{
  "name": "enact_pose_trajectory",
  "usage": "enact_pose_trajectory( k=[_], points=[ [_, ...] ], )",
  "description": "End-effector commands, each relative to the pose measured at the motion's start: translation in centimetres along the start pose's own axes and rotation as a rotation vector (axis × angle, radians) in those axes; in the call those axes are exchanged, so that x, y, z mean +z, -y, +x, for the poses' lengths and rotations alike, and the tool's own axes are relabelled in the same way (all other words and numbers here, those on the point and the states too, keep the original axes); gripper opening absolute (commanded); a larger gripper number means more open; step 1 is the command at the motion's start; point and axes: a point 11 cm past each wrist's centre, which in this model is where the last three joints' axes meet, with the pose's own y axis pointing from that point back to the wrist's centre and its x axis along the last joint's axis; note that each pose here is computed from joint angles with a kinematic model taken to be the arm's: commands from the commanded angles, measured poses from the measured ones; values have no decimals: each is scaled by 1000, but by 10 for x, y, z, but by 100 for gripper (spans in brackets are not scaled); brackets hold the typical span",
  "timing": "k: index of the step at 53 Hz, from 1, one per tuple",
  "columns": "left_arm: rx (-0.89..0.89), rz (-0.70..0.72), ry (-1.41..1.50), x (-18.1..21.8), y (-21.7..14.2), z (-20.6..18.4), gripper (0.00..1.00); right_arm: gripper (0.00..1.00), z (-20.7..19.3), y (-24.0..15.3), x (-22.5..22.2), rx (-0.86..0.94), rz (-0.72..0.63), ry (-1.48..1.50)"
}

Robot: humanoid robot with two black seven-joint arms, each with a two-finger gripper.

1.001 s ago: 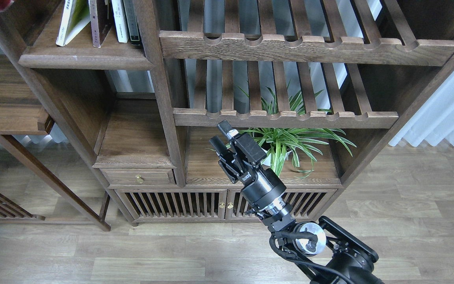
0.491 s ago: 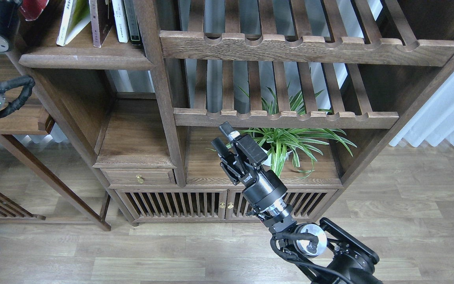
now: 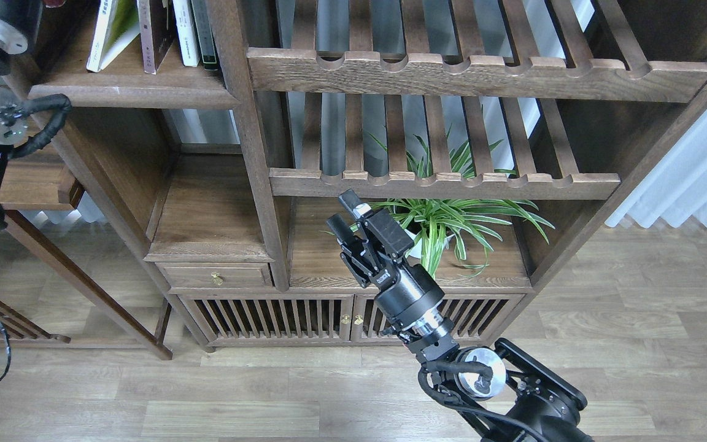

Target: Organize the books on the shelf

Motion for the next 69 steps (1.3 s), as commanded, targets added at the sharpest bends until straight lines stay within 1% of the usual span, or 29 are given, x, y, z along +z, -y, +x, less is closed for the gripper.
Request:
enact_pose_trajectory(
  k=[1, 6, 8, 11, 15, 18, 21, 22, 23, 33, 39, 47, 56, 62, 66, 68, 69],
  points=[
    [11, 9, 12, -2, 2, 4, 11, 73, -2, 4, -2, -6, -4, -8],
    [-3, 18, 30, -5, 0, 7, 18, 73, -2, 6, -4, -5, -5, -14],
    [-14, 22, 31, -6, 0, 6, 18, 73, -1, 6, -4, -3, -5, -13],
    [-34, 28, 34, -9, -2, 5, 24, 73, 0, 5, -4, 0, -4, -14],
    [-34, 34, 39, -12, -2, 5, 37, 73, 0, 5, -4, 0, -4, -14],
    [-40, 42, 45, -14, -3, 3, 40, 73, 0, 5, -4, 0, -4, -14],
    [-41, 47, 48, -16, -4, 3, 46, 73, -1, 6, -4, -1, -5, -14],
    [-36, 47, 49, -16, -4, 4, 49, 73, -1, 6, -4, -1, -5, -14],
    [-36, 47, 49, -16, -4, 4, 51, 73, -1, 6, -4, -1, -5, -14],
    [-38, 44, 49, -16, -3, 2, 52, 73, 0, 5, -5, 1, -2, -14],
    [-39, 39, 44, -14, -3, 1, 54, 73, 1, 5, -5, 4, -1, -15],
    [-39, 10, 32, -7, 0, -1, 55, 73, 1, 5, -5, 4, -1, -15],
    [-40, -51, 12, 16, 10, -7, 59, 73, 2, 4, -6, 6, 1, -16],
    [-28, -74, -33, 26, 15, -7, 60, 73, 0, 6, -7, 0, 1, -21],
    [-26, -91, -63, 32, 15, -7, 66, 73, -6, 13, -9, -17, -8, -30],
    [-29, -99, -76, 34, 14, -7, 73, 73, -7, 15, -9, -21, -10, -32],
    [-30, -101, -78, 34, 14, -7, 75, 73, -7, 15, -9, -21, -10, -32]
  ],
)
